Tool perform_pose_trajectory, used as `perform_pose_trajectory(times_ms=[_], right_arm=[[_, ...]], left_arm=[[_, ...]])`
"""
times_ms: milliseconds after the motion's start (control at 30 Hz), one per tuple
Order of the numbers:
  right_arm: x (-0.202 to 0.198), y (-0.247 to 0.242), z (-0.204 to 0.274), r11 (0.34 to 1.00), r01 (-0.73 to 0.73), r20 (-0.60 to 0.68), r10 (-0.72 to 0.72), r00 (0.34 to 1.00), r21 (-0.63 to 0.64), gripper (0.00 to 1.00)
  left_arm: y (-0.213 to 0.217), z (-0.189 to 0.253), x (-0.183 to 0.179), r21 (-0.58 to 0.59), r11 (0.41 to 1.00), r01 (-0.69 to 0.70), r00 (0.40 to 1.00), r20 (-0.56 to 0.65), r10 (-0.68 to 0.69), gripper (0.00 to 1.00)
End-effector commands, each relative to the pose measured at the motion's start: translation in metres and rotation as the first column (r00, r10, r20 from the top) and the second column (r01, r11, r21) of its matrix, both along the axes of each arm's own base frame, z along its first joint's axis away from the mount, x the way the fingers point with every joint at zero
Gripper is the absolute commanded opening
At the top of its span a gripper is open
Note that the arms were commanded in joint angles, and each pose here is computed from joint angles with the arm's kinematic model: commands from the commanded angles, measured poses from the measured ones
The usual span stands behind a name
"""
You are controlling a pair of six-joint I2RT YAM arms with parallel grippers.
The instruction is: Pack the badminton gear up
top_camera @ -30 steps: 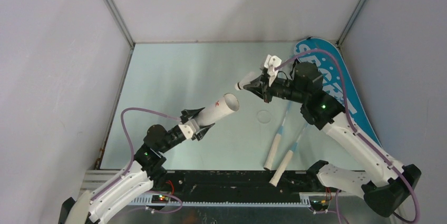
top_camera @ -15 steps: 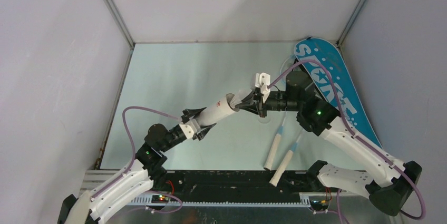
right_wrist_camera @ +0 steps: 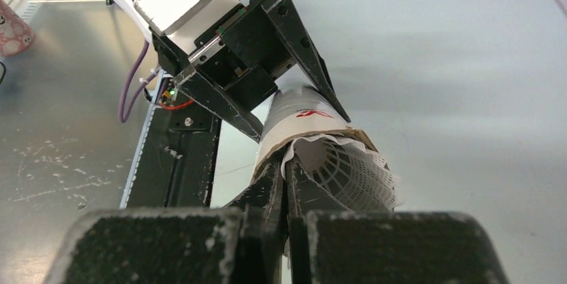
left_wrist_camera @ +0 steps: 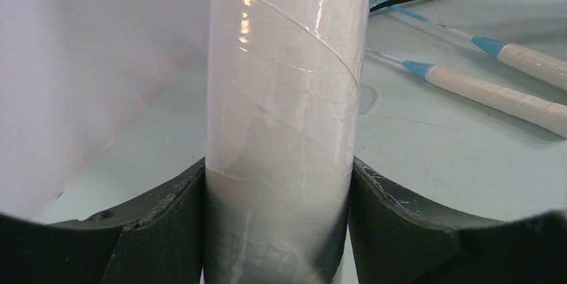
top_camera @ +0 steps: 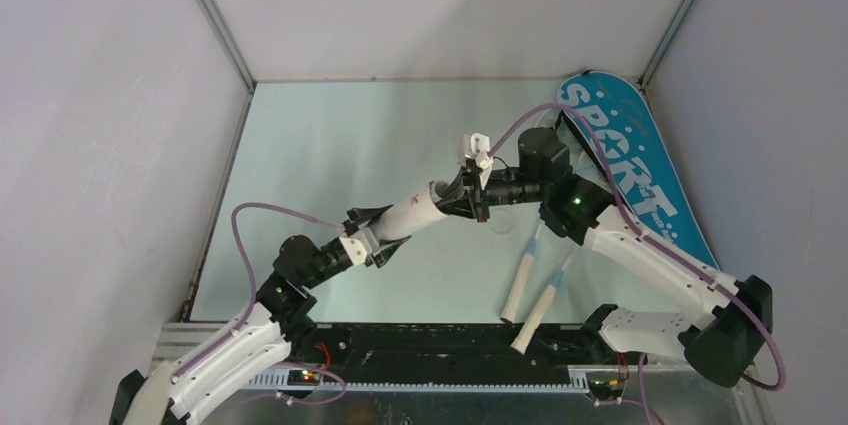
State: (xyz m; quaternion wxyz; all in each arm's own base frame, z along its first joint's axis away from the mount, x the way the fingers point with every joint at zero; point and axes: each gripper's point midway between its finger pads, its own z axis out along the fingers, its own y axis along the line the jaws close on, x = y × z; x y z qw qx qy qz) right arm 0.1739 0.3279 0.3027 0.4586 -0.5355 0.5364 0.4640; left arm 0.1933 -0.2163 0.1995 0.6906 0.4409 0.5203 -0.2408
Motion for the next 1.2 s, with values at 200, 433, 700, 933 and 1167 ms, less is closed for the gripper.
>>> perform_pose_trajectory(times_ms=[200,433,700,933,1167], right_arm=[[0.0,0.022,-0.009,0.996,-0.095,-0.114,0.094,0.989,0.0,0.04],[0.007,0.029,-0.024,0.994,-0.094,-0.176,0.084,0.981,-0.052,0.09],[0.013,0.015,-0.017,0.995,-0.012,-0.102,0.002,0.995,-0.104,0.4],[0.023,-0.013,0.019,0.987,0.148,-0.039,-0.15,0.988,-0.056,0.61],[0.016,-0.045,0.058,0.983,0.181,0.027,-0.182,0.983,0.038,0.76]], left_arm=[[-0.004,0.028,-0.01,-0.052,0.997,0.054,0.995,0.092,-0.049,0.68],[-0.003,0.03,-0.012,-0.059,0.997,0.059,0.993,0.107,-0.053,0.68],[0.0,0.027,-0.01,-0.057,0.998,0.039,0.995,0.099,-0.033,0.68],[0.0,0.025,-0.008,-0.054,0.998,0.029,0.995,0.094,-0.024,0.68],[0.0,0.022,-0.007,-0.045,0.999,0.027,0.995,0.102,-0.023,0.68]])
